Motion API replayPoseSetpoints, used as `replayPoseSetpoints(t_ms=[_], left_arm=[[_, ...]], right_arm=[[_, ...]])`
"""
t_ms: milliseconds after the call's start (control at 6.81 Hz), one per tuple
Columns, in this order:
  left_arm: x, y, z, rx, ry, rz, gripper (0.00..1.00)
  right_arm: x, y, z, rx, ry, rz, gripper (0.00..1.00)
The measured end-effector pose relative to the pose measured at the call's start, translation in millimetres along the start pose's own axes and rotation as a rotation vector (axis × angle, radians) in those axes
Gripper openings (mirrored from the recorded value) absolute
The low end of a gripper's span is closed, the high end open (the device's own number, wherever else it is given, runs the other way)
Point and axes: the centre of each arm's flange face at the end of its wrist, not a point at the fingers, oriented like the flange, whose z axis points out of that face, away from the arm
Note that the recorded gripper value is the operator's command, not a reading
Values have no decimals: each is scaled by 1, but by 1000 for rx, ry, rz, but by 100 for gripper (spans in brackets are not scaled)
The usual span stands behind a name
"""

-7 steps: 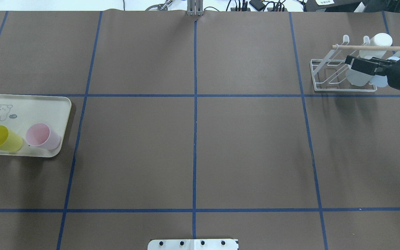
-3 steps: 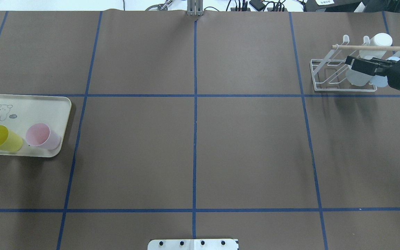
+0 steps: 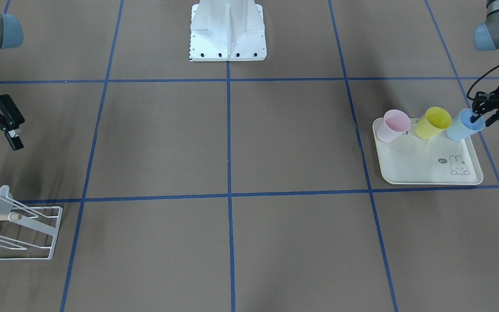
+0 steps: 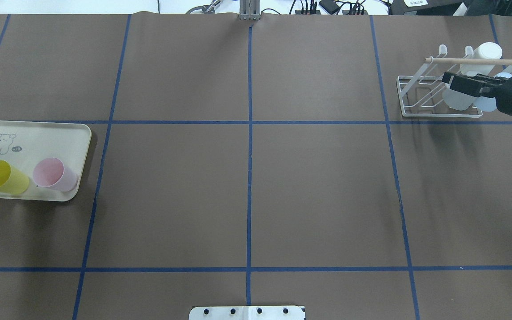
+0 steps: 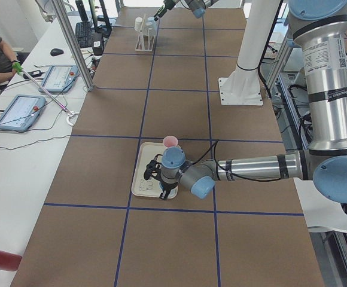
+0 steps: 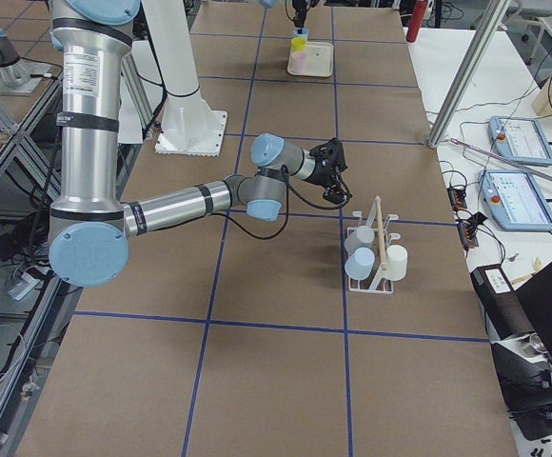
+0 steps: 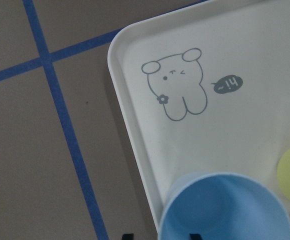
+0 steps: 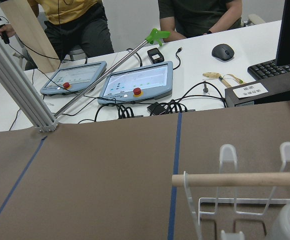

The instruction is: Transfer IKEA cup to right arm and place on rack

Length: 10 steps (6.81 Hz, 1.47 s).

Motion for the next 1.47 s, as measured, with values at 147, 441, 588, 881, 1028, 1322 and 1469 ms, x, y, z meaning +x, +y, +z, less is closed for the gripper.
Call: replayPoseSetpoints(t_ms=[147, 441, 588, 881, 1028, 1322, 1469], left_arm=[[-1, 0, 1, -1, 0, -1, 0], [-1, -1, 1, -2, 1, 0, 0], [0, -1, 0, 0, 1, 1, 0], [5, -3, -12, 19, 1, 3, 0], [0, -9, -23, 37, -11, -16, 0], [-25, -60, -67, 110, -60, -106, 0], [-27, -99, -90, 137, -75, -133, 0]], right_arm=[[0, 0, 0, 0, -1, 0, 100], [0, 0, 0, 0, -1, 0, 100], [0, 0, 0, 0, -1, 0, 100], [-1, 0, 0, 1, -2, 0, 100], [-1, 0, -1, 1, -2, 0, 100], [-1, 0, -1, -1, -3, 1, 100], [-1, 0, -1, -7, -6, 1, 100]])
